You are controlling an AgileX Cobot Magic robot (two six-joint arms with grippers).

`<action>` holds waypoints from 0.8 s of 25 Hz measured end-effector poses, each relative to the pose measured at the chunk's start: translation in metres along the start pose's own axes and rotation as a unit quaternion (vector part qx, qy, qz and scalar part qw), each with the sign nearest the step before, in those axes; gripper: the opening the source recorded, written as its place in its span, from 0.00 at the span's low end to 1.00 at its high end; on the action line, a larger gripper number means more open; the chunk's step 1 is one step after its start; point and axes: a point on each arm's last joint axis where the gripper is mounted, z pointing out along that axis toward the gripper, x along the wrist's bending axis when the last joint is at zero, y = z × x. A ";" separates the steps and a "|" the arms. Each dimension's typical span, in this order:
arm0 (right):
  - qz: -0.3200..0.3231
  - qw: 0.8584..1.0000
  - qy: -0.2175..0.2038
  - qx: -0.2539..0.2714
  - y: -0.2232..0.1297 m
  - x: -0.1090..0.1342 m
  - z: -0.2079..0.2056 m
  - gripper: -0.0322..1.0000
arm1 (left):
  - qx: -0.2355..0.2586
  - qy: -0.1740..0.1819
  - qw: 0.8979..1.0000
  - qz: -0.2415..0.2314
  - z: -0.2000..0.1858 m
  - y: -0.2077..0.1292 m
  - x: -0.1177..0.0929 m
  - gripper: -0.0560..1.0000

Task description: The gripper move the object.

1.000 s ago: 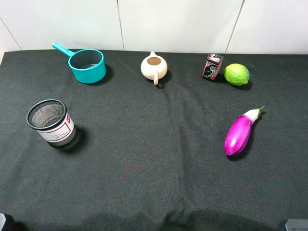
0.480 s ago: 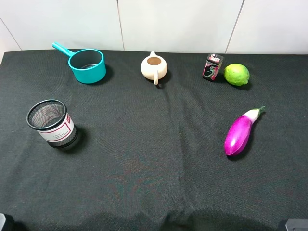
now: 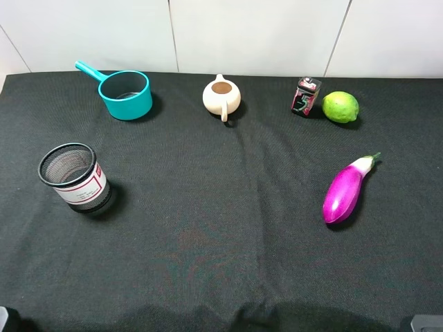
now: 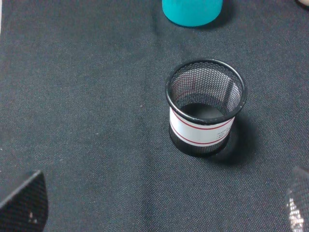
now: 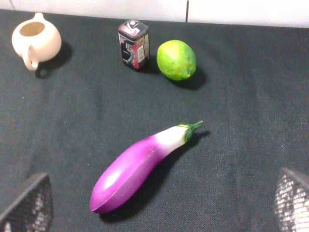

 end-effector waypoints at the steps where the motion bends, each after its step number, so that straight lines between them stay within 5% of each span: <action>1: 0.000 1.000 0.000 -0.002 -0.005 0.000 0.002 0.70 | 0.000 0.000 1.000 0.000 0.000 0.000 0.000 0.98; 20: 0.002 1.000 -0.003 -0.022 -0.010 0.000 0.001 0.70 | 0.000 0.000 1.000 0.000 0.000 0.000 0.000 0.98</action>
